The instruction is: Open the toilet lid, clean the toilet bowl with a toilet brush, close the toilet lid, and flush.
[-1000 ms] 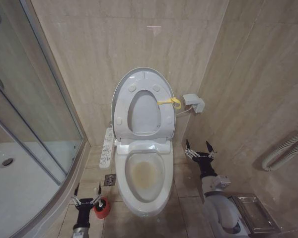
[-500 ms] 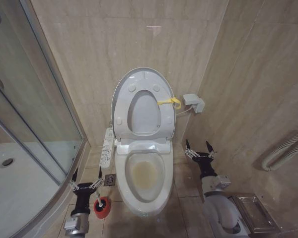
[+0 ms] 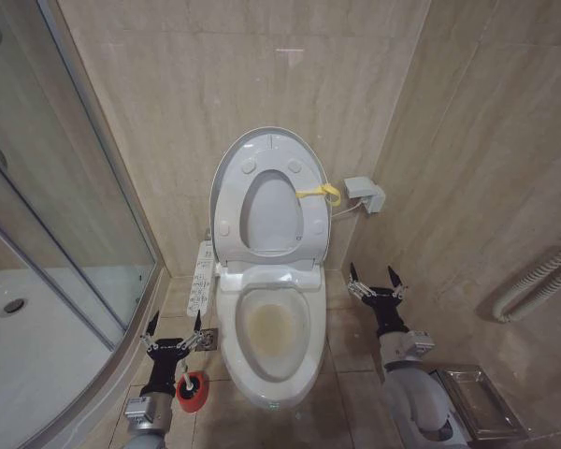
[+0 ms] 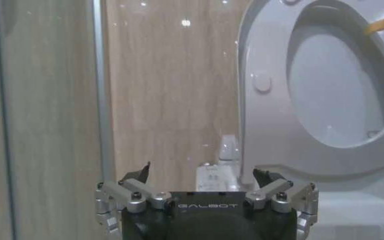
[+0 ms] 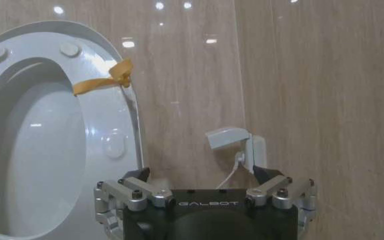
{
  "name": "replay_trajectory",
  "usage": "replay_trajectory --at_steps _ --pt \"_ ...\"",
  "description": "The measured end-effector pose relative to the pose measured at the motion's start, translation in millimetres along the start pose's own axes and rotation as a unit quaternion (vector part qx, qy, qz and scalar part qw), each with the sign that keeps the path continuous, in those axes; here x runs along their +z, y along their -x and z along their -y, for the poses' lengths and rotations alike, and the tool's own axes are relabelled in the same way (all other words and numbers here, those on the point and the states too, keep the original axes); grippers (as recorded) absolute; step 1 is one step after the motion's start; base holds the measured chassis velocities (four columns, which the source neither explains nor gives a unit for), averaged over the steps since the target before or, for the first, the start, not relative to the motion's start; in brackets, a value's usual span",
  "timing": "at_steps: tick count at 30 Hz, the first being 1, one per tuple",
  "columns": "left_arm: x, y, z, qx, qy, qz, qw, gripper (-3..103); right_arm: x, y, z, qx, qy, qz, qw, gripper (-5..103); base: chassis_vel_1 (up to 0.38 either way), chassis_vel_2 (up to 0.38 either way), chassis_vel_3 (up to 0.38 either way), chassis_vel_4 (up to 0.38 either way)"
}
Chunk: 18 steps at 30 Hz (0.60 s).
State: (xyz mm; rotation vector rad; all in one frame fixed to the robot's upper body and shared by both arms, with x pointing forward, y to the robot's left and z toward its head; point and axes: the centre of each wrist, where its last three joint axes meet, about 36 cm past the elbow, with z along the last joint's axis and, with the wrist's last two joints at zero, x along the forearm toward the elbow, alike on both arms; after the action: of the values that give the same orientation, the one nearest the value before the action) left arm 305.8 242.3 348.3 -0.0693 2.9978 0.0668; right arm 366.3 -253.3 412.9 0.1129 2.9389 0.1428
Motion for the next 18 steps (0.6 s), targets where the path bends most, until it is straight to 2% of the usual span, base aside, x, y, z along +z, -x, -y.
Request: replay_trajectory --at_steps 9,18 --pt "-10 -7 2.5 0.003 0.021 0.020 0.9996 100 0 0 0 0.000 0.000 0.000 1.000 100 0.000 0.000 0.000 0.000" --pt "-5 0 -13.6 0.011 0.044 0.056 0.9974 100 0 0 0 0.000 0.000 0.000 1.000 100 0.000 0.000 0.000 0.000"
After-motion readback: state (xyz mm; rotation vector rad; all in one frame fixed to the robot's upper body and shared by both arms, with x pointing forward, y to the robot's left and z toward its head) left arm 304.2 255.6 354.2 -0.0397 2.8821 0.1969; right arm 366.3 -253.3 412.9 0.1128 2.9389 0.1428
